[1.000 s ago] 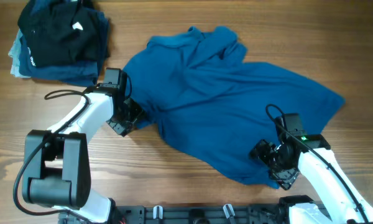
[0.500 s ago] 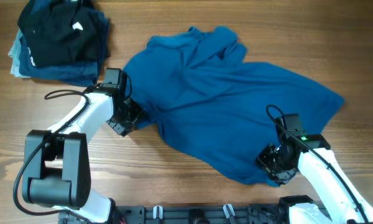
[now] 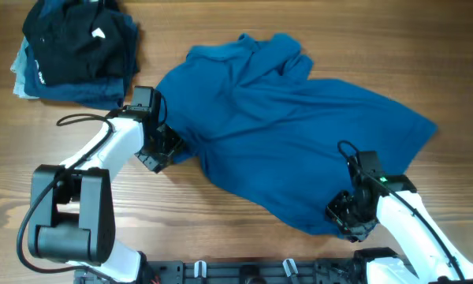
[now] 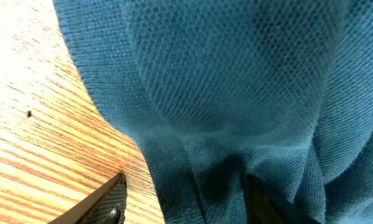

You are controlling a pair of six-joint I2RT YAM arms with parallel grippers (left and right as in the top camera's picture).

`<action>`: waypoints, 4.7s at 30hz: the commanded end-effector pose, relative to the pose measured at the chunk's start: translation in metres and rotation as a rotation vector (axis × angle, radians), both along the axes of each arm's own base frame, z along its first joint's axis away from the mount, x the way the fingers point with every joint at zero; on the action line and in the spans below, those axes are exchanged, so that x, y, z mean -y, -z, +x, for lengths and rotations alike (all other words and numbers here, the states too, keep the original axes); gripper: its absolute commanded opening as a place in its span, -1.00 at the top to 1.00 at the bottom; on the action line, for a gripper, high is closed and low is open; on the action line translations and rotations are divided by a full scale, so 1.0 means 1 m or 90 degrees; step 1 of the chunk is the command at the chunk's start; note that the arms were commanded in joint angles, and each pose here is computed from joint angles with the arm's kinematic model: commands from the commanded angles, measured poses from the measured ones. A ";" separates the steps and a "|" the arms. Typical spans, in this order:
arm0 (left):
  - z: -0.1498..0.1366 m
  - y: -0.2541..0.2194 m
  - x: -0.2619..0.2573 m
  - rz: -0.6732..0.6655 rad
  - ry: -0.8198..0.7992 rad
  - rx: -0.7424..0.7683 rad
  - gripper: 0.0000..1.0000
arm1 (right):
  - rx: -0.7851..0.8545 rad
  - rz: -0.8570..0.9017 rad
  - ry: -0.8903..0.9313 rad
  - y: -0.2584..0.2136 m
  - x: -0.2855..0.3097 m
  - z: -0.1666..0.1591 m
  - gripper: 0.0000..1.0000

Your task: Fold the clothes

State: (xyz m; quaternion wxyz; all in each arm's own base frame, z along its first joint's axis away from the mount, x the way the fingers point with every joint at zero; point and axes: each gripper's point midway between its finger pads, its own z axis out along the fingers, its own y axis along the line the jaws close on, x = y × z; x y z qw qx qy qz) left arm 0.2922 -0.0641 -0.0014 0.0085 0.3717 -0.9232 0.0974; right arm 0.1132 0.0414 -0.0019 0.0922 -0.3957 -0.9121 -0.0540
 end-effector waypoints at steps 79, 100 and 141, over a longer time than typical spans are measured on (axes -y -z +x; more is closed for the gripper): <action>0.204 -0.495 0.033 -0.062 0.097 0.887 0.92 | 0.928 -0.183 -0.208 -0.498 0.011 0.359 0.92; 0.132 -0.273 0.008 0.020 0.130 0.217 0.92 | 0.512 -0.148 -0.178 -0.354 0.083 0.306 0.92; -0.023 -0.571 -0.009 0.040 0.063 0.819 0.92 | 0.918 -0.218 -0.056 -0.564 0.085 0.189 0.91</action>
